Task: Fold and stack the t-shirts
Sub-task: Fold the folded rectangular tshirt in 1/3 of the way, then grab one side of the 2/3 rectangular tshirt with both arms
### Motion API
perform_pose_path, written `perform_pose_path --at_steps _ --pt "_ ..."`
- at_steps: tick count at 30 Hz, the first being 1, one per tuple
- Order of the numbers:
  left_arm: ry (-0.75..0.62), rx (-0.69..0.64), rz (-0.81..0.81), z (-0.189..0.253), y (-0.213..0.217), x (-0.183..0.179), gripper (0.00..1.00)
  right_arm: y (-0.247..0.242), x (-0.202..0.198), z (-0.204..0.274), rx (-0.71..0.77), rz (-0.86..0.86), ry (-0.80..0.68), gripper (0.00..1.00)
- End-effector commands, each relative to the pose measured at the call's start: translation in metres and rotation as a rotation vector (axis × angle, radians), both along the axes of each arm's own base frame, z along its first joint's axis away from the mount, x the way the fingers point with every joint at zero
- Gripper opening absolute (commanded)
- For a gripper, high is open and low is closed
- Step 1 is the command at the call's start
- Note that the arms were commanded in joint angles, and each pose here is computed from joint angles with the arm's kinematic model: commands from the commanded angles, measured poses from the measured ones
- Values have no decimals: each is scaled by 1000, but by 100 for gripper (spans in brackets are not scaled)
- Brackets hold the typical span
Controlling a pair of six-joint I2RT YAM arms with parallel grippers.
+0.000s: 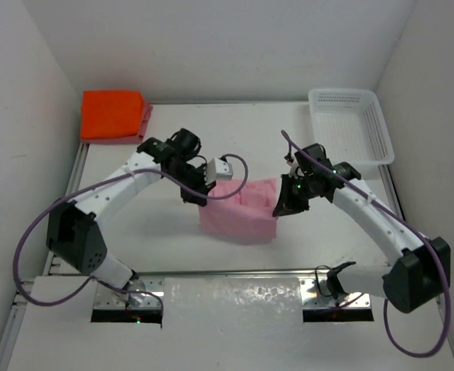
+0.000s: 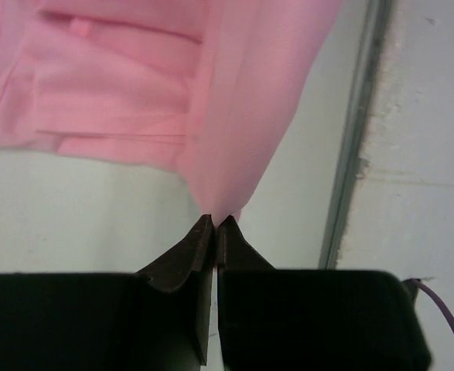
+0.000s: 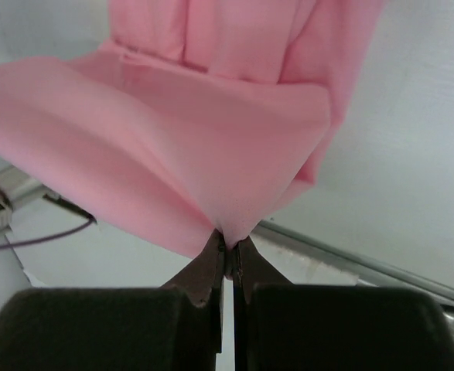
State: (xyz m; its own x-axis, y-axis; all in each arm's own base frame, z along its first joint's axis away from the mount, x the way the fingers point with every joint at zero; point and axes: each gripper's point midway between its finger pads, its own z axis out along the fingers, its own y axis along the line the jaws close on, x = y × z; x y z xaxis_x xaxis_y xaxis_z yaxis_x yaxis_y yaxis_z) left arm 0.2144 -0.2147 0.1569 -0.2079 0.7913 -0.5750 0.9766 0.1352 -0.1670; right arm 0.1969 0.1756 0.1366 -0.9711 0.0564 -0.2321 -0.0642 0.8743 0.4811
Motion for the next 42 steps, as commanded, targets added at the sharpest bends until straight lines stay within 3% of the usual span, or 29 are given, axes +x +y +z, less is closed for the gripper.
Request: perform_pose_path --at_steps 1,11,22,27,34,42 --pt "-26 -50 101 7 -1 45 0 -1 32 6 22 -10 -73 0" --pt "-114 -65 240 2 -18 133 0 -11 112 0 23 -143 -156 0" --pt "-178 -110 373 2 -32 195 0 -35 166 -14 21 -299 -206 0" --pt "-246 -152 413 9 -42 225 0 -53 172 -29 -24 -379 -207 0" --pt "-227 -114 462 -23 -50 256 1 -67 214 -44 -73 -434 -254 0" --pt "-314 -179 540 -32 -66 305 7 -89 238 -61 -158 -534 -265 0"
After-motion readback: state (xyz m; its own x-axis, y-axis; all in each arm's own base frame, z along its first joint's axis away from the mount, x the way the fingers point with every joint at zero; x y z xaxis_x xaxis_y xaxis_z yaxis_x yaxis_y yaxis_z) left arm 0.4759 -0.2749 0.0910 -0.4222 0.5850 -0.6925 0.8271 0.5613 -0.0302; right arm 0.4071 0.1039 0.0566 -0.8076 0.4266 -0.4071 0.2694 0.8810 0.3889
